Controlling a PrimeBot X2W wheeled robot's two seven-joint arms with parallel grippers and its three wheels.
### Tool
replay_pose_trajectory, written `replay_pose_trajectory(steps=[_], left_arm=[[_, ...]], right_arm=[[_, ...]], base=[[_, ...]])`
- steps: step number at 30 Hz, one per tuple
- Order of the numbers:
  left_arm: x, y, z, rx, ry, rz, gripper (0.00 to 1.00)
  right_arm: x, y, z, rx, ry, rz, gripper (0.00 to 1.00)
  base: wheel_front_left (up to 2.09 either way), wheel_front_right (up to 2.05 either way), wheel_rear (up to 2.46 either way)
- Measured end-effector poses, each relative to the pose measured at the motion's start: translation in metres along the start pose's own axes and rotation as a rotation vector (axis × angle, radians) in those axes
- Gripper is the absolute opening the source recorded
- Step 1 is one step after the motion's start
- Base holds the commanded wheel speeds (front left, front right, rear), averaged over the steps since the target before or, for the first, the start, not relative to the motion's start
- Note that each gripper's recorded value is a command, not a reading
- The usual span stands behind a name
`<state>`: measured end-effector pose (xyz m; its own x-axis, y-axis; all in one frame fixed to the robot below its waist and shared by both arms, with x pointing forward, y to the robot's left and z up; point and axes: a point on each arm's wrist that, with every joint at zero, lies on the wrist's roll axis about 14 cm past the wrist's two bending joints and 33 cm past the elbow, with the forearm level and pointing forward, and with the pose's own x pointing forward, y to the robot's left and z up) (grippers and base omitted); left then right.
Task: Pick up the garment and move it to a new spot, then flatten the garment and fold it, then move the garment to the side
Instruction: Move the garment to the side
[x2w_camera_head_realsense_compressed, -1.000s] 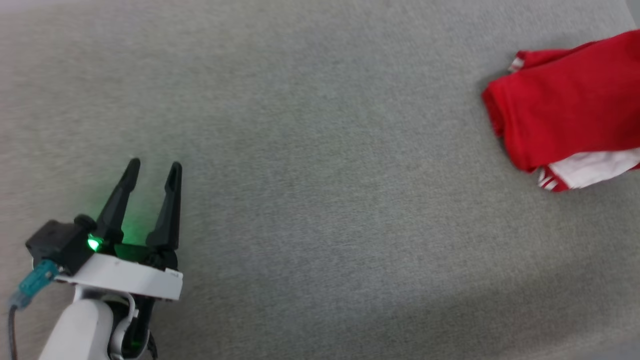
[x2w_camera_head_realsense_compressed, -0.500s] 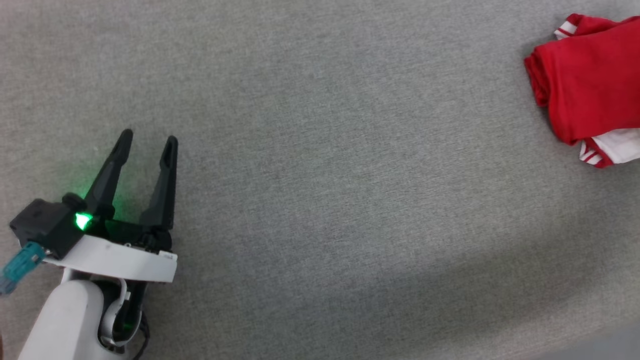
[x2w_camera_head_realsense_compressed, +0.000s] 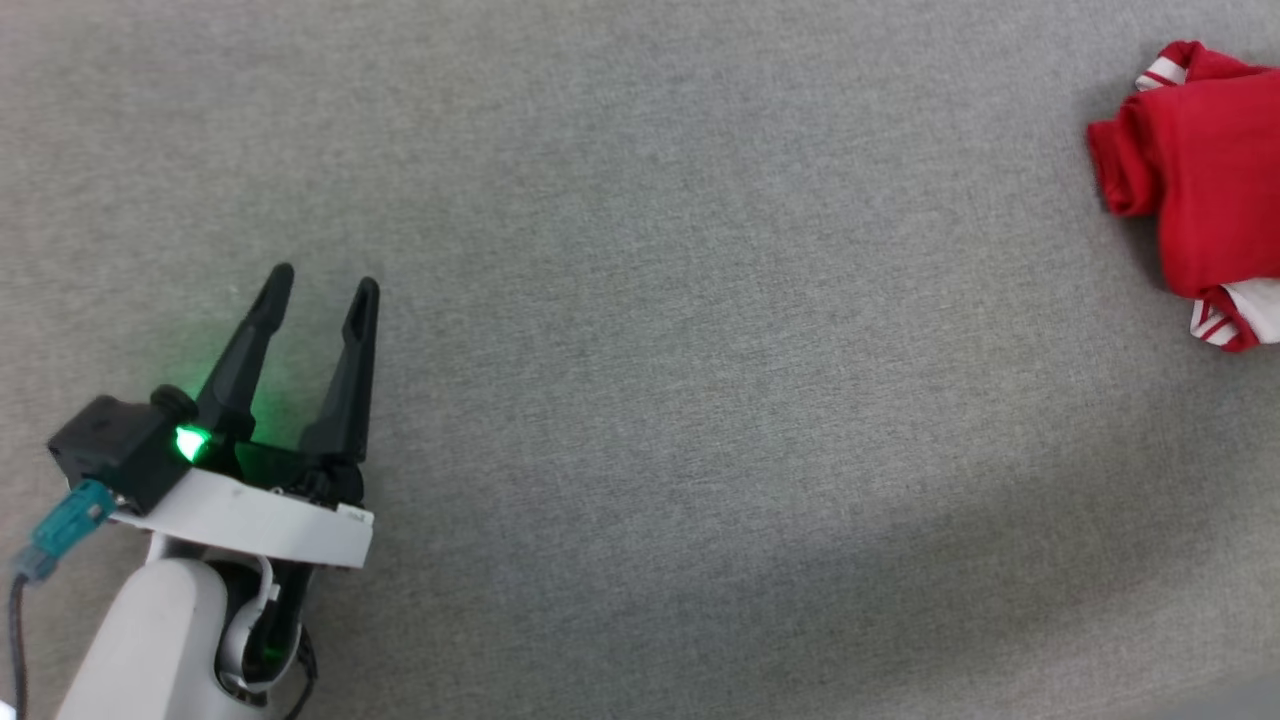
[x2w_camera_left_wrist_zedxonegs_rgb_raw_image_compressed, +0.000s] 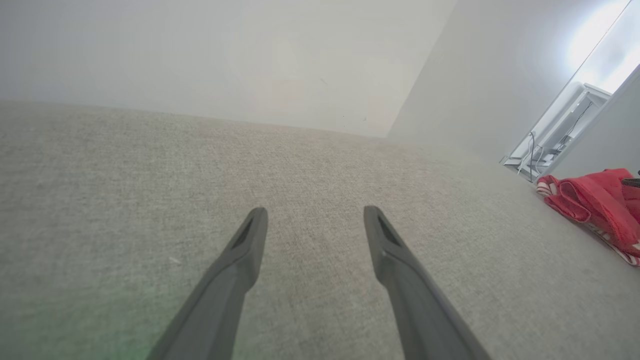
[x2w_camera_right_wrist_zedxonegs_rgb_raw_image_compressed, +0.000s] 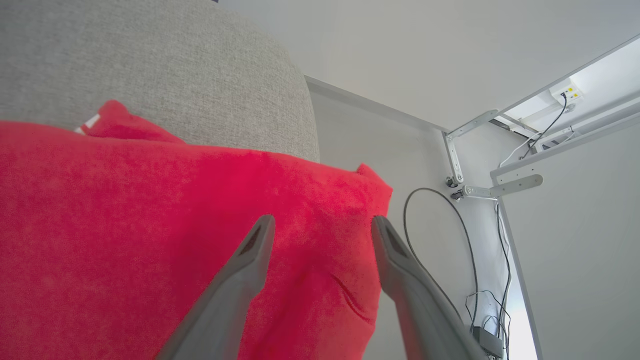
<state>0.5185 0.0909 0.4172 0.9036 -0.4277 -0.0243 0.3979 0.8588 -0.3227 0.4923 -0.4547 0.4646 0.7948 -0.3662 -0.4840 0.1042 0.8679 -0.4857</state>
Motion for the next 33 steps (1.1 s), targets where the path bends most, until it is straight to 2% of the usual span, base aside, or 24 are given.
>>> replay_pose_trajectory(steps=[10,19,30,33], left_arm=[[-0.024,0.007,0.010,0.005,0.000,0.052,1.00],[-0.056,0.010,0.030,0.012,-0.026,0.111,1.00],[-0.109,0.006,0.064,0.027,-0.088,0.179,1.00],[-0.127,0.007,0.072,0.038,-0.109,0.202,1.00]], right_arm=[[-0.007,-0.006,0.009,0.067,-0.047,-0.018,1.00],[-0.033,0.007,0.031,0.142,-0.220,0.021,1.00],[-0.087,0.035,0.059,0.226,-0.450,0.111,1.00],[-0.108,0.044,0.077,0.250,-0.545,0.143,1.00]], base=[[0.00,0.00,0.00],[0.00,0.00,0.00],[0.00,0.00,0.00],[0.00,0.00,0.00]])
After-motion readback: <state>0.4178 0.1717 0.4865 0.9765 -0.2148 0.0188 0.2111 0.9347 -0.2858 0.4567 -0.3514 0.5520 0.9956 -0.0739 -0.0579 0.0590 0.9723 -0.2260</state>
